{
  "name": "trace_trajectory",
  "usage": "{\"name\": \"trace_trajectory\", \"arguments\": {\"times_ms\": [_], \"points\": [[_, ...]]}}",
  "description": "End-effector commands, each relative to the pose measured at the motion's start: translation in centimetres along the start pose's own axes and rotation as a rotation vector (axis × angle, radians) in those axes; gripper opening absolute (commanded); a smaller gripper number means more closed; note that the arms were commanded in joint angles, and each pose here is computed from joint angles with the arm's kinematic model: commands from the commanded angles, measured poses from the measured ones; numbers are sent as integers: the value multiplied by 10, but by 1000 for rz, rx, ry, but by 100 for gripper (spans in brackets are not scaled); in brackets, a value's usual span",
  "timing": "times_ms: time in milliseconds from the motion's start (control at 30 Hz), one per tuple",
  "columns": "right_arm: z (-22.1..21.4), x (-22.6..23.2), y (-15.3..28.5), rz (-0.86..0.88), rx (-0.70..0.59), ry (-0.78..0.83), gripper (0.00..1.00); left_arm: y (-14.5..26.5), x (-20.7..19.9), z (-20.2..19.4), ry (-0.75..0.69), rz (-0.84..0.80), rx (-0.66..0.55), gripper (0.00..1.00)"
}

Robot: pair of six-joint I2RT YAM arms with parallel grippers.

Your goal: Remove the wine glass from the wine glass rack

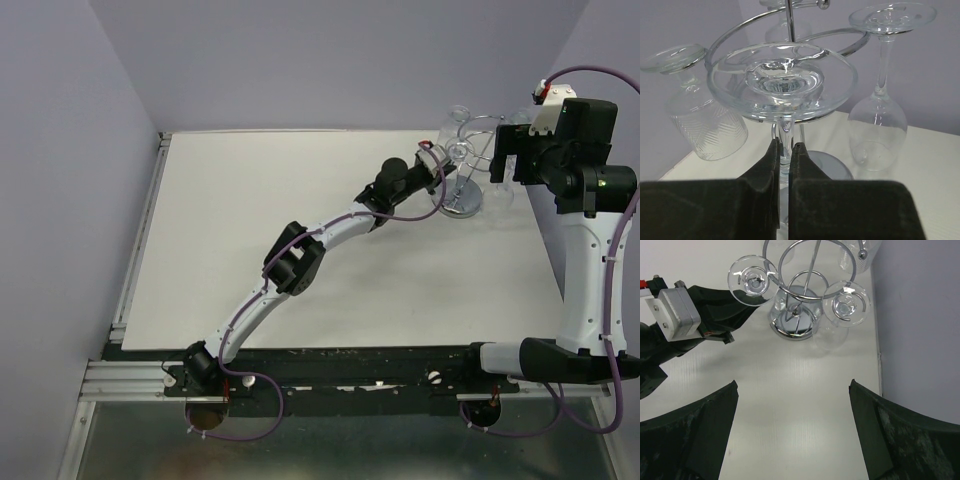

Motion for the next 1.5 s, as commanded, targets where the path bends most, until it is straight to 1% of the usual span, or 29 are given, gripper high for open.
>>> {"name": "trace_trajectory", "arguments": {"times_ms": [0,200,233,367,633,933,1133,1467], "points": [[1,-3,7,-10,-25,-11,99,-11,-3,41,-72,-8,-113,0],[-1,-4,10,-21,-27,-12,99,-13,-6,65,-68,-13,-162,0],[-1,-4,10,-20,-27,-12,99,-13,-7,67,-37,-15,-166,0],[-1,-5,10,-22,-28,-13,99,-12,-8,72,-8,-6,-174,0],[0,-5,9,-20,-29,-12,99,-8,-5,79,31,-2,-177,0],[4,-8,12,-34,-52,-8,99,1,-9,86,81,-29,-150,0],[1,-8,14,-30,-48,-4,99,5,-13,105,61,-62,-168,0],[-4,-10,22,-45,-55,-4,99,7,-15,113,84,-68,-156,0]]}}
Point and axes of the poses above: each gripper's point midway between its finger pads, its own y axis back along the fingers, its own x axis along the line the jaws close on, z = x × y, the point moved 8 cm from there along y, back along the fingers, and after that the axes turned 8 degrees about y, right-handed, at the moved point
